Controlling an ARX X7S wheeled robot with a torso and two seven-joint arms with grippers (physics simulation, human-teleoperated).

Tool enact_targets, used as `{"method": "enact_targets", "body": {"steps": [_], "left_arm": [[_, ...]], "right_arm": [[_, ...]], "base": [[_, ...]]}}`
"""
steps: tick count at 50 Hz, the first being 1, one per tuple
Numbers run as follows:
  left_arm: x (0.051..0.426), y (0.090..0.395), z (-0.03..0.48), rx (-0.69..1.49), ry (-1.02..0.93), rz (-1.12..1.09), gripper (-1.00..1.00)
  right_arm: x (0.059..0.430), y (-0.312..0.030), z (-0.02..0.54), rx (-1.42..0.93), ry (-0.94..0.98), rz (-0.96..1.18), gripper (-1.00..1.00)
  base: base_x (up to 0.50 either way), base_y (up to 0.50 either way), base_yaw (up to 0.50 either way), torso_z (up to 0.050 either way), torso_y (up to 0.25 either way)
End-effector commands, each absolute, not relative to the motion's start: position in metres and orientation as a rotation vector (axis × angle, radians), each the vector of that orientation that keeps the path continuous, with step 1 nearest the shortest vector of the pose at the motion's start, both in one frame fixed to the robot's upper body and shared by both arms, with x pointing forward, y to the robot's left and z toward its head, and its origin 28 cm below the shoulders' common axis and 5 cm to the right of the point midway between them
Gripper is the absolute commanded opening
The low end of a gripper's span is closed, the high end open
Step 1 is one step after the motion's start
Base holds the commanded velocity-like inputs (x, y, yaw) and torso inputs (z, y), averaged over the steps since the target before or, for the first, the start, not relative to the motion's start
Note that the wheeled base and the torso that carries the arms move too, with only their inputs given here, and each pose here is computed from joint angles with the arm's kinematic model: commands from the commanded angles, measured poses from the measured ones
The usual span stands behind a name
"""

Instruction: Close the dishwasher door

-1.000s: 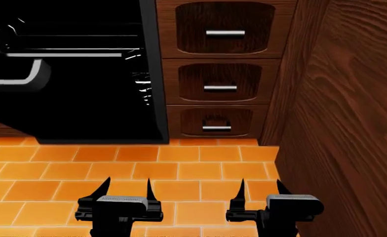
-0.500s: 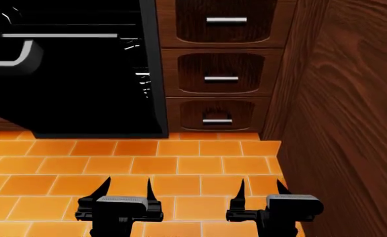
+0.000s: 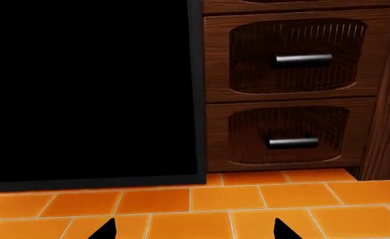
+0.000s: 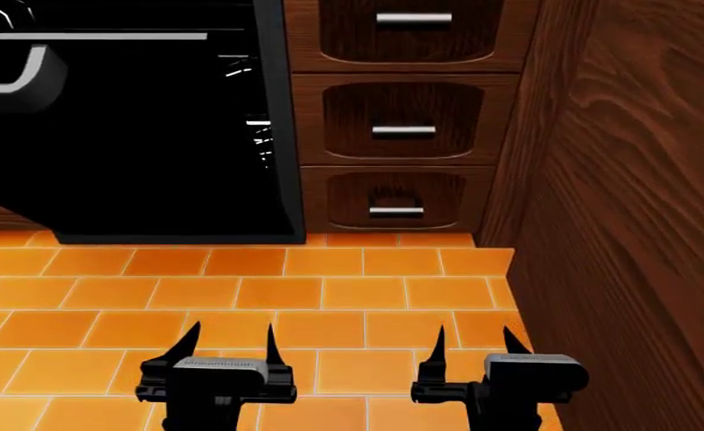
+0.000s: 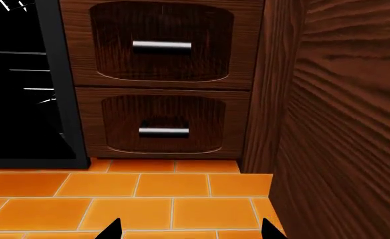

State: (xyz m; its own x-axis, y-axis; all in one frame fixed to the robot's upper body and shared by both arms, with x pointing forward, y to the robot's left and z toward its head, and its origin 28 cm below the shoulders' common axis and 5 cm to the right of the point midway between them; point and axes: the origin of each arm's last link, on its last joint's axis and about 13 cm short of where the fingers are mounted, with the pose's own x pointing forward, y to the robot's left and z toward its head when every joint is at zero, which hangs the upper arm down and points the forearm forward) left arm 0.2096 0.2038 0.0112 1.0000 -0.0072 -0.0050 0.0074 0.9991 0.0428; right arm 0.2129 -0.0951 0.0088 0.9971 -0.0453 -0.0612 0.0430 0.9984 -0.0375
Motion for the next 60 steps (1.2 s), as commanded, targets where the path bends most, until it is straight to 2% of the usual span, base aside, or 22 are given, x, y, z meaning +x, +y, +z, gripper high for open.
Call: {"method": "enact_targets", "body": {"steps": [1,46,60], "left_arm": [[0.2095,0.204,0.0113,0.041,0.0,-0.005,1.0],[0.2088,0.2043,0.0131,0.024,-0.019,0.002,1.0],[0.2097,0.205,0.0123,0.015,-0.005,0.01,1.0]], "right_arm": [[0.2129,-0.0951,0.0092,-0.036,0.061,-0.044,1.0],[0.2122,-0.0948,0.01,-0.038,0.05,-0.04,1.0],[0.2114,-0.0947,0.0099,-0.054,0.045,-0.041,1.0]], "base": [[0.0,0.0,0.0,-0.05,0.0],[0.0,0.0,0.0,-0.05,-0.008],[0.0,0.39,0.0,0.0,0.0]]}}
